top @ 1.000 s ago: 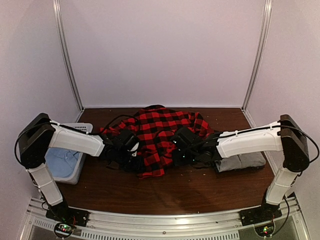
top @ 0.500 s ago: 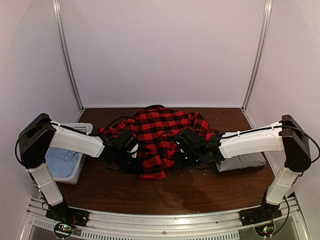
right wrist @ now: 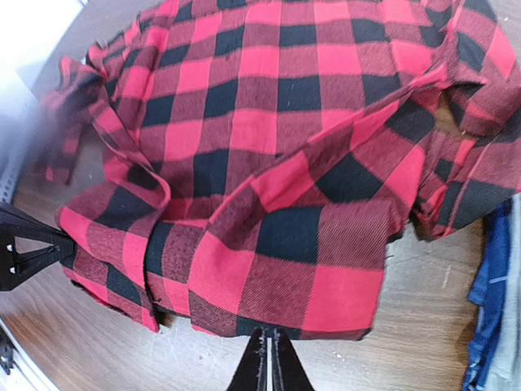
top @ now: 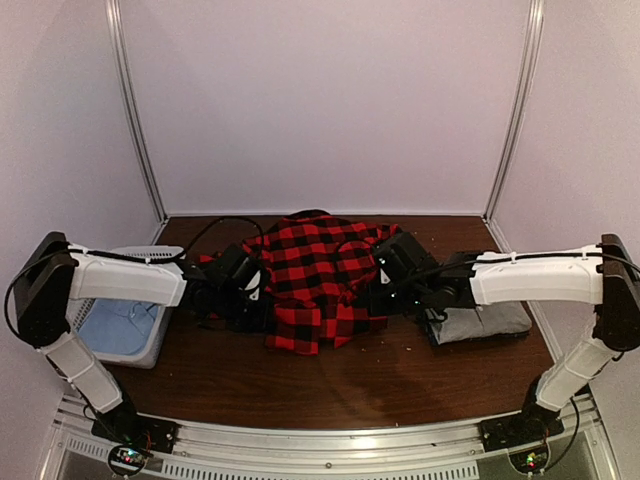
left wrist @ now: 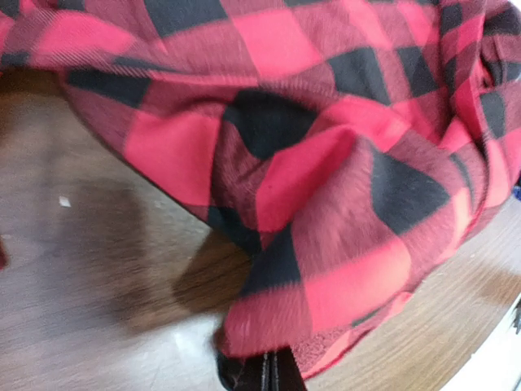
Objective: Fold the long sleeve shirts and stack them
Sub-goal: Flatten out the crumpled shirt at the center of the board.
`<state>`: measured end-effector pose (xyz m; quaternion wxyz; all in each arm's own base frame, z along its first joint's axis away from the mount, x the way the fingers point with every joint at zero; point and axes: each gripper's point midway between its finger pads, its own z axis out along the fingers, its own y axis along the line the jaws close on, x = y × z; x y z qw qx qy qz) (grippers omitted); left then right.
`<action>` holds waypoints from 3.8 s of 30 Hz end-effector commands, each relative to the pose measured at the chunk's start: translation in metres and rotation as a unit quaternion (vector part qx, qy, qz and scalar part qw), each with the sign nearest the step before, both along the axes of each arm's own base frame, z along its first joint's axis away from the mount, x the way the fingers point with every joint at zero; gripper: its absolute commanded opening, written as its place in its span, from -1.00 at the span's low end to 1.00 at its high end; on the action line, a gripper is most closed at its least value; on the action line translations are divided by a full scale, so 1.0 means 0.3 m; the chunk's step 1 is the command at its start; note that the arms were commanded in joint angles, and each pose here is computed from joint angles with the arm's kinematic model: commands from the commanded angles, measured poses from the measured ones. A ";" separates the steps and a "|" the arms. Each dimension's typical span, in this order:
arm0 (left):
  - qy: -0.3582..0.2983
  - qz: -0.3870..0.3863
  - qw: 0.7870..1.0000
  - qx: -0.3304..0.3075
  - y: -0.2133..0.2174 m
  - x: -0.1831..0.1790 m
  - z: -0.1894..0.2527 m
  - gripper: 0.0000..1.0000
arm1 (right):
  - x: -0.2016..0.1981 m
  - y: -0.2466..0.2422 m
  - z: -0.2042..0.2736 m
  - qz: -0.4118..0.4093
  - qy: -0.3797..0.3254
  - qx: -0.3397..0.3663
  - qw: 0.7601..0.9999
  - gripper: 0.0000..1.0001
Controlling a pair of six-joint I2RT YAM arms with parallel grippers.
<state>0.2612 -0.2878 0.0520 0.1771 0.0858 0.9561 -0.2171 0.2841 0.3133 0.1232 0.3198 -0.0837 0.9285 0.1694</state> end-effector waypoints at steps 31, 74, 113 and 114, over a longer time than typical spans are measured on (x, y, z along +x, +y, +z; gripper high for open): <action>-0.048 -0.056 0.990 -0.122 -0.107 -0.029 0.364 -1.00 | -0.004 0.147 -0.198 -0.012 0.012 -0.081 0.997 0.44; 0.140 -0.126 0.978 -0.090 0.113 -0.309 0.165 -1.00 | -0.112 -0.496 -0.010 -0.094 0.071 -0.102 0.988 -0.89; 0.058 -0.140 0.984 0.098 -0.246 -0.355 -0.046 -0.03 | -0.165 0.005 -0.215 0.027 0.076 0.110 0.991 -0.15; 0.058 -0.140 0.983 0.101 -0.247 -0.356 -0.054 -0.04 | -0.172 -0.008 -0.232 0.025 0.079 0.105 0.991 -0.15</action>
